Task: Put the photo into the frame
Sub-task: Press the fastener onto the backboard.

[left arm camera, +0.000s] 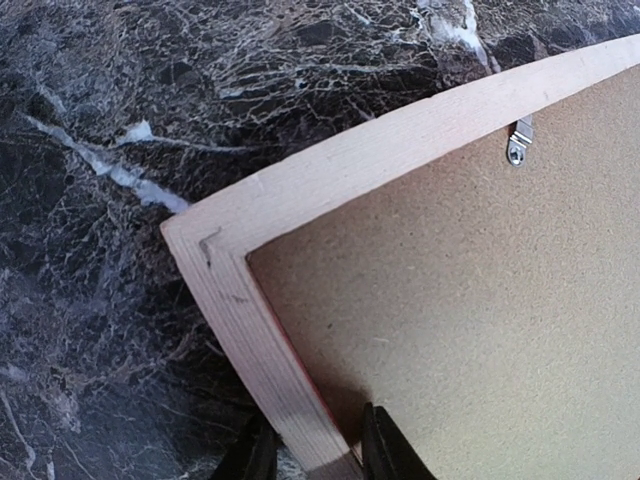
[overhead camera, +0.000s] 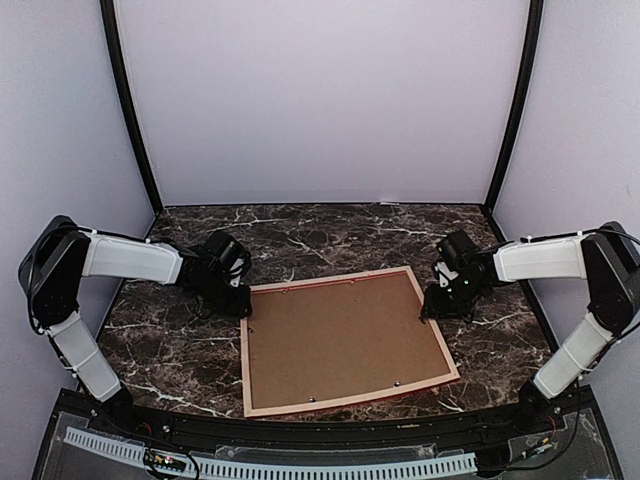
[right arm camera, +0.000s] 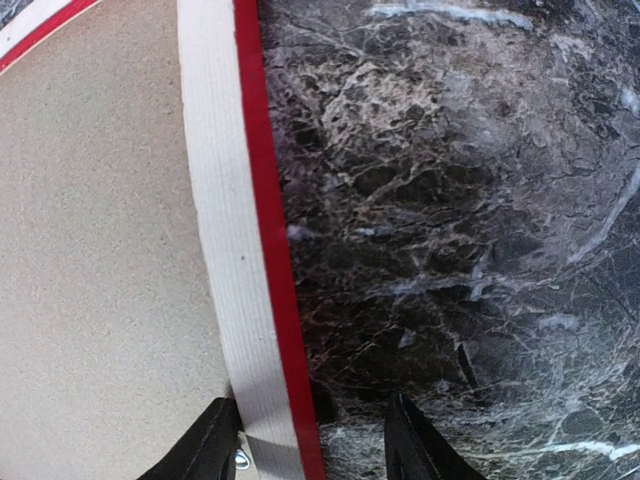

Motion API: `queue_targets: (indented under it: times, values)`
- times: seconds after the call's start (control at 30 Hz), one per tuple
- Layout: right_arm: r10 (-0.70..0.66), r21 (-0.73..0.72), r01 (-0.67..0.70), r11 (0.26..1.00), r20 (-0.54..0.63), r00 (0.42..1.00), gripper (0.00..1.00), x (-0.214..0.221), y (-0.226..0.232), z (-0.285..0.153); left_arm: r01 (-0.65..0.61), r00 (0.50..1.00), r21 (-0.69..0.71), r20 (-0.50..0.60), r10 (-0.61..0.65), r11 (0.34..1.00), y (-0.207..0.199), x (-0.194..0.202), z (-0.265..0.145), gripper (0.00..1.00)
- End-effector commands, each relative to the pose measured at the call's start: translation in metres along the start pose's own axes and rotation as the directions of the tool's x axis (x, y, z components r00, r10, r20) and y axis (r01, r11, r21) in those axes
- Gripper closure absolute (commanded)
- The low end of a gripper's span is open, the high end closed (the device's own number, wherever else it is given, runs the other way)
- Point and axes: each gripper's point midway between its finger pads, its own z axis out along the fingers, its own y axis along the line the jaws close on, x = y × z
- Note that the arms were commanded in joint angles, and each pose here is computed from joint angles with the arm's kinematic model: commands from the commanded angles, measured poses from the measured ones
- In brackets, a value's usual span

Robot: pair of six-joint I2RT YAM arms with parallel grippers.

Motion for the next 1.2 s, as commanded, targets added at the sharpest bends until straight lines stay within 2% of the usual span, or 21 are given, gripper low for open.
queue_targets:
  times: [0.0, 0.27, 0.6, 1.17]
  values:
    - [-0.044, -0.021, 0.043, 0.999, -0.047, 0.998, 0.50, 0.015, 0.001, 0.002, -0.013, 0.997, -0.006, -0.080, 0.013, 1.000, -0.001, 0.019, 0.008, 0.70]
    - [-0.091, -0.079, 0.084, 0.993, -0.083, 0.992, 0.45, 0.028, 0.010, 0.001, -0.008, 0.997, -0.008, -0.083, 0.007, 1.000, -0.001, 0.020, 0.009, 0.70]
    - [-0.117, -0.067, 0.109, 0.992, -0.127, 0.985, 0.42, 0.041, 0.009, 0.004, -0.006, 0.996, -0.012, -0.084, 0.005, 1.000, 0.000, 0.021, 0.008, 0.70]
    - [-0.045, 0.024, 0.051, 0.998, -0.204, 0.978, 0.42, 0.057, -0.004, 0.000, -0.004, 0.996, -0.011, -0.085, 0.003, 1.000, 0.000, 0.022, 0.008, 0.70]
